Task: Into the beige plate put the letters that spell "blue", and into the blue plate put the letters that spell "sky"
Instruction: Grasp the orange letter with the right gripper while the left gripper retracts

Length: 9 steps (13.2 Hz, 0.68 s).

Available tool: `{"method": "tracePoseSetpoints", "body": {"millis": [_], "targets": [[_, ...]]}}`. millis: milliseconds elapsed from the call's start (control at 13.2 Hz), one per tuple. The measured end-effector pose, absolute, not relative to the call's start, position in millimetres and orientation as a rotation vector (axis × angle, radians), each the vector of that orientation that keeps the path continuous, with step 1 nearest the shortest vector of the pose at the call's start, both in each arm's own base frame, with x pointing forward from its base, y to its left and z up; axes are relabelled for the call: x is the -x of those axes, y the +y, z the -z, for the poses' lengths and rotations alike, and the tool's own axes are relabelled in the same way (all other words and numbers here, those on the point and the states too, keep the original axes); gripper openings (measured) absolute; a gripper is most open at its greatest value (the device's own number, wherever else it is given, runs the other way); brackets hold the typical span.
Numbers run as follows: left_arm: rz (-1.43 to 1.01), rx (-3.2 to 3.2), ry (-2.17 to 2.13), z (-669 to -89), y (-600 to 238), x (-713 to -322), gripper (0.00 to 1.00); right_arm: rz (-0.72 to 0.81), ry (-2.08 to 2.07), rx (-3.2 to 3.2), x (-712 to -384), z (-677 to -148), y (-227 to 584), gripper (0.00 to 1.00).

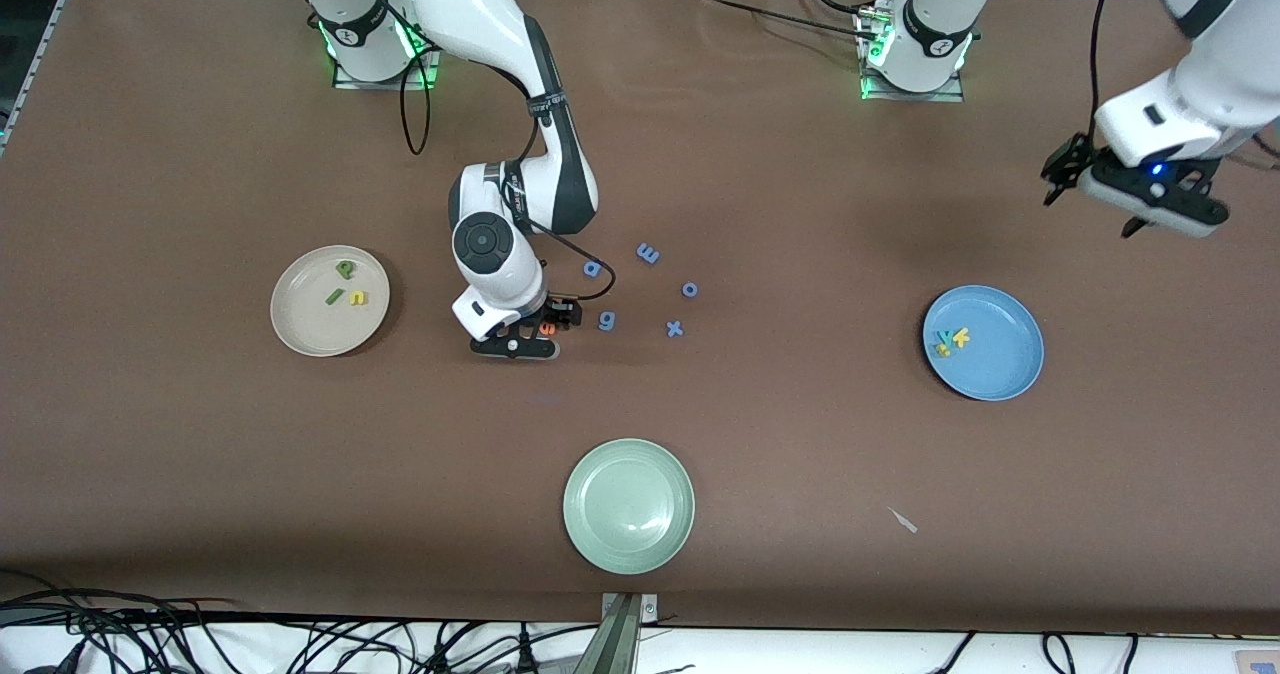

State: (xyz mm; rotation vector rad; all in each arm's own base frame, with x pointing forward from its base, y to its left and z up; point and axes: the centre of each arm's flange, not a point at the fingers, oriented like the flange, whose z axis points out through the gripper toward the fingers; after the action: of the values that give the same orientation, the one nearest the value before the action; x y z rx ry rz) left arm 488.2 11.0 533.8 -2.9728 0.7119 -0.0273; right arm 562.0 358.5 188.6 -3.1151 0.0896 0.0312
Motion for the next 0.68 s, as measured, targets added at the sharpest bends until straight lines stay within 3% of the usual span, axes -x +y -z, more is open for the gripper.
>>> {"method": "tracePoseSetpoints", "body": {"millis": [378,454,529,680], "targets": [[0.014,3.014,0.562,-609,21,-475,1.00,-0.045,0.073,3.101,-563,-184,364,0.88],[0.017,3.021,0.523,-620,18,-474,1.00,-0.045,0.066,3.102,-563,-183,364,0.81],[0.020,3.029,0.478,-628,14,-473,1.00,-0.044,0.052,3.104,-563,-182,364,0.81],[0.034,3.067,0.401,-639,5,-475,1.00,-0.044,0.034,3.105,-563,-181,364,0.62]]}}
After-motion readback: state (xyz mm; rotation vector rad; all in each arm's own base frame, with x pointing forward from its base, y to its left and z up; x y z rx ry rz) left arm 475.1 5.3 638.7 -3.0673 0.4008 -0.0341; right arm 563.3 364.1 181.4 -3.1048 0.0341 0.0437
